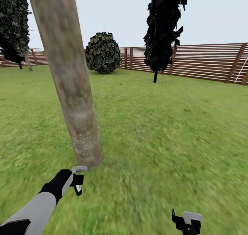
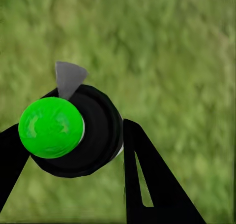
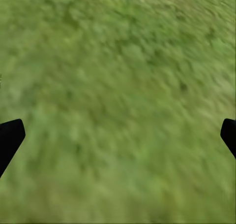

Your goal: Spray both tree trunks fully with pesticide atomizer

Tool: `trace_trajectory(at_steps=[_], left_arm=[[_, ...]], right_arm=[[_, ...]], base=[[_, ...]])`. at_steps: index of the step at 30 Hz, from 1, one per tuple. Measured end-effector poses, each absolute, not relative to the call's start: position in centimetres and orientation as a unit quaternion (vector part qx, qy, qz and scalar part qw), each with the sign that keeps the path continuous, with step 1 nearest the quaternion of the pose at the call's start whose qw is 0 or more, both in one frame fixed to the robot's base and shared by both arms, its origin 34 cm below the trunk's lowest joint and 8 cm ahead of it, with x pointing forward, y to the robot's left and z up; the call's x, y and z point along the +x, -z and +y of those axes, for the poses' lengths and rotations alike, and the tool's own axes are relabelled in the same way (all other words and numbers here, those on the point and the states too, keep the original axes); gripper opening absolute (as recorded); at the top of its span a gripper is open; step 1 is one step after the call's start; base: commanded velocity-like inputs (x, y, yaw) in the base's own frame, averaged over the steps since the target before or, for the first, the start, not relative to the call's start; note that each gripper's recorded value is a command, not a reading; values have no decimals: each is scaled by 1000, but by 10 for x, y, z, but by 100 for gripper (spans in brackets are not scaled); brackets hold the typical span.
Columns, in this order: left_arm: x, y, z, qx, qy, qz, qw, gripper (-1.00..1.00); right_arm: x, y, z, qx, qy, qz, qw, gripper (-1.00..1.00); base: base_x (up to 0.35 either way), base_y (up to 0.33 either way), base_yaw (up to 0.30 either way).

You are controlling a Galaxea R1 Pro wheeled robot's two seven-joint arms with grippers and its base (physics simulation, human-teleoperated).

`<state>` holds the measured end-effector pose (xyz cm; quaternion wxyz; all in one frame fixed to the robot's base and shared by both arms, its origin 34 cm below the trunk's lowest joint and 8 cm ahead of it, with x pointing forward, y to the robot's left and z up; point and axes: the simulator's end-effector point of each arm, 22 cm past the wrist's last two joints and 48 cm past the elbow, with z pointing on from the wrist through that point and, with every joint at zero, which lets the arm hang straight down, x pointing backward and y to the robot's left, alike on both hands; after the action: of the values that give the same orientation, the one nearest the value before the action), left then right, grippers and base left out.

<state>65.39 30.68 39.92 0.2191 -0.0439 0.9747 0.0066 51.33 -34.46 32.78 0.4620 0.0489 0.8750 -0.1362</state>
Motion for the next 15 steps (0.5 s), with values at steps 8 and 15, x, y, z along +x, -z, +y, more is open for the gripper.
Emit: trace_trajectory(at_steps=[8, 15], left_arm=[[654, -399, 307, -44, -7, 975, 219, -100], [654, -399, 307, -44, -7, 975, 219, -100]], right_arm=[[513, -328, -345, 49, 136, 875, 462, 100], [513, -328, -345, 49, 136, 875, 462, 100]], base=[[39, -274, 189], [136, -274, 6]])
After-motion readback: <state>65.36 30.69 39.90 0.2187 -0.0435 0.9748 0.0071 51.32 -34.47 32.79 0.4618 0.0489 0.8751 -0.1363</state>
